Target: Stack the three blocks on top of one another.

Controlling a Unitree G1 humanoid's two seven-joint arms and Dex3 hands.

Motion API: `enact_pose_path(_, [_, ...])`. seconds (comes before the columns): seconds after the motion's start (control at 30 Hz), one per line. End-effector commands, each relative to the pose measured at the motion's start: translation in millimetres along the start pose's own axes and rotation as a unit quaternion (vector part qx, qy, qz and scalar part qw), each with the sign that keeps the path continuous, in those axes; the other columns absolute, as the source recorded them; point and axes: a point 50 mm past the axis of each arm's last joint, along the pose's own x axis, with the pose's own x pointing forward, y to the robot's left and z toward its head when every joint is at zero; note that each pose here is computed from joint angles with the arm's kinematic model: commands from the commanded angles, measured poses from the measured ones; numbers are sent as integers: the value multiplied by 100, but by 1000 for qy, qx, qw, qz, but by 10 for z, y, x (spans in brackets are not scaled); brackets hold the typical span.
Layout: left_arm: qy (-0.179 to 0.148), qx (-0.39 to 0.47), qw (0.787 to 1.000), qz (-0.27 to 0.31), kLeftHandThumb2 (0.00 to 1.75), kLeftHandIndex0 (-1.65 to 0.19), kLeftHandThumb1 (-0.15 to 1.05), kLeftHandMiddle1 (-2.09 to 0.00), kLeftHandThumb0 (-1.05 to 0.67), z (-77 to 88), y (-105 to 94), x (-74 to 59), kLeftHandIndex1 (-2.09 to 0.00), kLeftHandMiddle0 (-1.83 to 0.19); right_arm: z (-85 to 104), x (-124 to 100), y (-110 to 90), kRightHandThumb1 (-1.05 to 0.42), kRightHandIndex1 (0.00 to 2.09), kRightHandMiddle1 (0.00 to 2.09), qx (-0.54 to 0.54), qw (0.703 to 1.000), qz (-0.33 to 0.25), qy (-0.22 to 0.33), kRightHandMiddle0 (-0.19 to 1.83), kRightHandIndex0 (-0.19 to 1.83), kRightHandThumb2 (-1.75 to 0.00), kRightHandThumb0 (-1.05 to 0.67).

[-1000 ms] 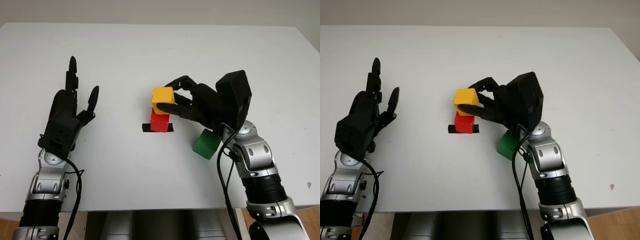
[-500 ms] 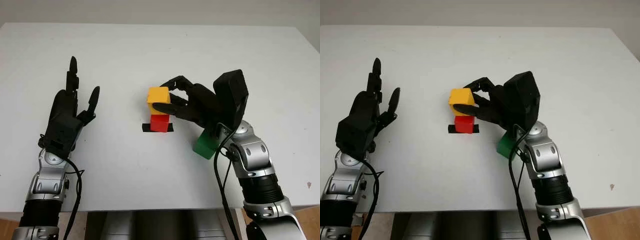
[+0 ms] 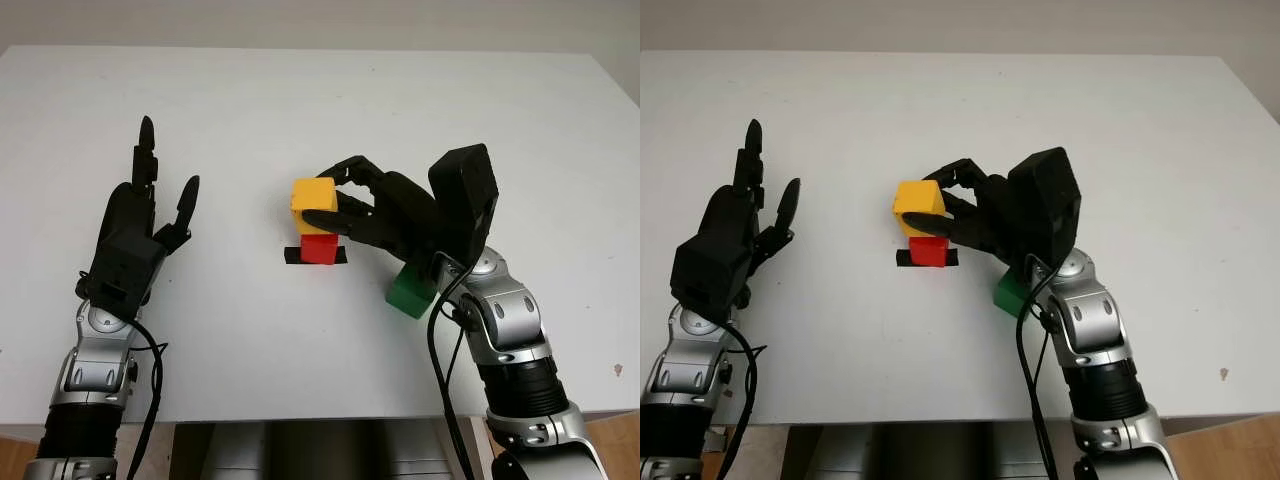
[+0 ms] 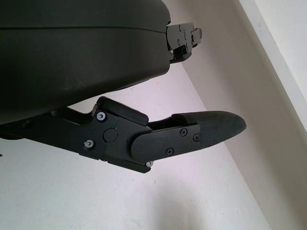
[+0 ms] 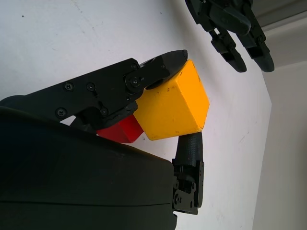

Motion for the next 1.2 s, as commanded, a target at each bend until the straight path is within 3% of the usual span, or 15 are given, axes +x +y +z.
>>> enact_pose_path(0.0, [-7,-2,1000,1,61,16,105,-2,-77,14,-9,-17,-6,19,43,-28,6,-105,5,191,-5,1000,1,-12,13,19,-7,-44])
enact_pose_path(0.8, [-14,-3,1000,-3,61,13,105,0,-77,20,-5,-22,-6,19,-26,-58,-21,-104,5,189,-30,1000,-4,-1,14,17,-5,-46])
enact_pose_path(0.87, [-16,-4,1000,-2,61,6,105,-1,-77,22,-4,-21,-10,19,-17,-68,-19,-103,5,182,-34,999,-4,-5,15,18,-5,-48])
enact_pose_path(1.17, [-12,-1,1000,-3,61,14,105,-2,-77,11,-14,-15,-6,19,-15,-86,-31,-101,4,161,-33,999,-11,-4,12,16,-5,-49])
